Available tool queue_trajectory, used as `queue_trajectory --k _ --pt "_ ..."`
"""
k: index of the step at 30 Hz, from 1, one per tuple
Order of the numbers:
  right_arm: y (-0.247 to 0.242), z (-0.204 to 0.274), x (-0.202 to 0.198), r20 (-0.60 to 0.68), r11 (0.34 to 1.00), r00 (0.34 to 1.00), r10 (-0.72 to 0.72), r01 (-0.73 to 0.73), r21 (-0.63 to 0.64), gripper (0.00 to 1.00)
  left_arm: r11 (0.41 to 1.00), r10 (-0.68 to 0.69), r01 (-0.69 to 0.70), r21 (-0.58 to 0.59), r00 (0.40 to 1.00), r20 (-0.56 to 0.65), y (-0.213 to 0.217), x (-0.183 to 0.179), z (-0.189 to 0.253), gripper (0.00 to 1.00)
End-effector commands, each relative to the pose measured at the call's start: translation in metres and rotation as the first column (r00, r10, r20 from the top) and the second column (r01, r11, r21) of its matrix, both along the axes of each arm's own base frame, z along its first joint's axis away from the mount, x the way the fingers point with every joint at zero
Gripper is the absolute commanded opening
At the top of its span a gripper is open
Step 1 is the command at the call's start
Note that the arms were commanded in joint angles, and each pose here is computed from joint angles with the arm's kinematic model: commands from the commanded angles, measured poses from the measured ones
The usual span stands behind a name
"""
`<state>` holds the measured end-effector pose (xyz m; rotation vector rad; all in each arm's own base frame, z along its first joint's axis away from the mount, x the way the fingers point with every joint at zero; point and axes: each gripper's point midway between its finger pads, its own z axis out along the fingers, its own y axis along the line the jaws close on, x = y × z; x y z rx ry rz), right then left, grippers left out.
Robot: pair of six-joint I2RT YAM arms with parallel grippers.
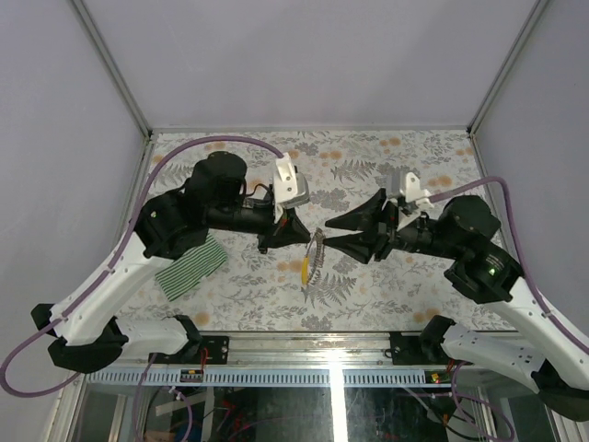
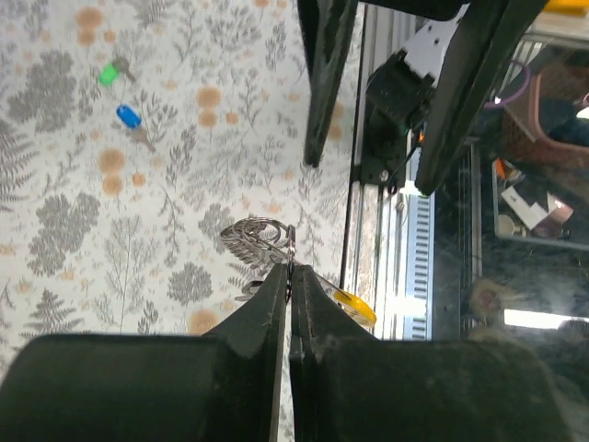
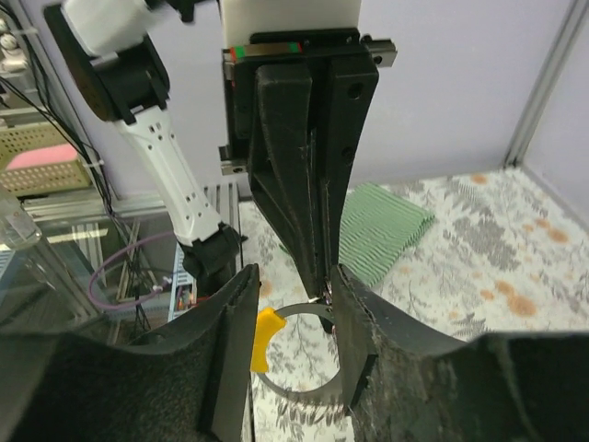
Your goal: Put the keys on the keyring
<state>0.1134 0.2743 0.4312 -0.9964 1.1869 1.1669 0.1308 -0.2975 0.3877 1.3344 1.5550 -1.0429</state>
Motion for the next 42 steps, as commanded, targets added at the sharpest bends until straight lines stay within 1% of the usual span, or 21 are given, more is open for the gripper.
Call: queue_trajectory --k 1,5,13,28,38,42 --pt "0.004 -0.018 0.012 -0.032 0.997 0.999 -0.036 0.034 -0.069 0.45 0.99 0.015 -0.019 0.139 0.999 0.031 0.014 0.002 -0.017 0.0" --pt "0.013 -0.033 0.016 -0.058 0.994 0.998 -0.018 0.012 -0.105 0.46 0.983 0.013 -0.019 0.181 0.999 0.036 0.012 0.003 -0.022 0.0" --pt "0.027 -0.049 0.016 -0.078 0.991 0.996 0.044 -0.054 -0.125 0.46 0.981 -0.006 -0.004 0.192 0.999 0.051 0.011 -0.001 -0.023 0.0" --pt "0.03 -0.069 0.014 -0.089 0.976 0.993 0.083 -0.099 -0.195 0.44 0.98 -0.037 0.024 0.196 0.997 0.061 0.01 -0.009 -0.021 0.0" --pt "0.031 -0.07 0.009 -0.088 0.97 0.99 0.114 -0.13 -0.204 0.33 0.979 -0.038 0.024 0.202 0.997 0.061 0.009 -0.009 -0.023 0.0" --pt "0.032 -0.071 0.009 -0.093 0.968 0.988 0.123 -0.14 -0.207 0.32 0.978 -0.041 0.028 0.205 0.997 0.058 0.008 -0.009 -0.024 0.0"
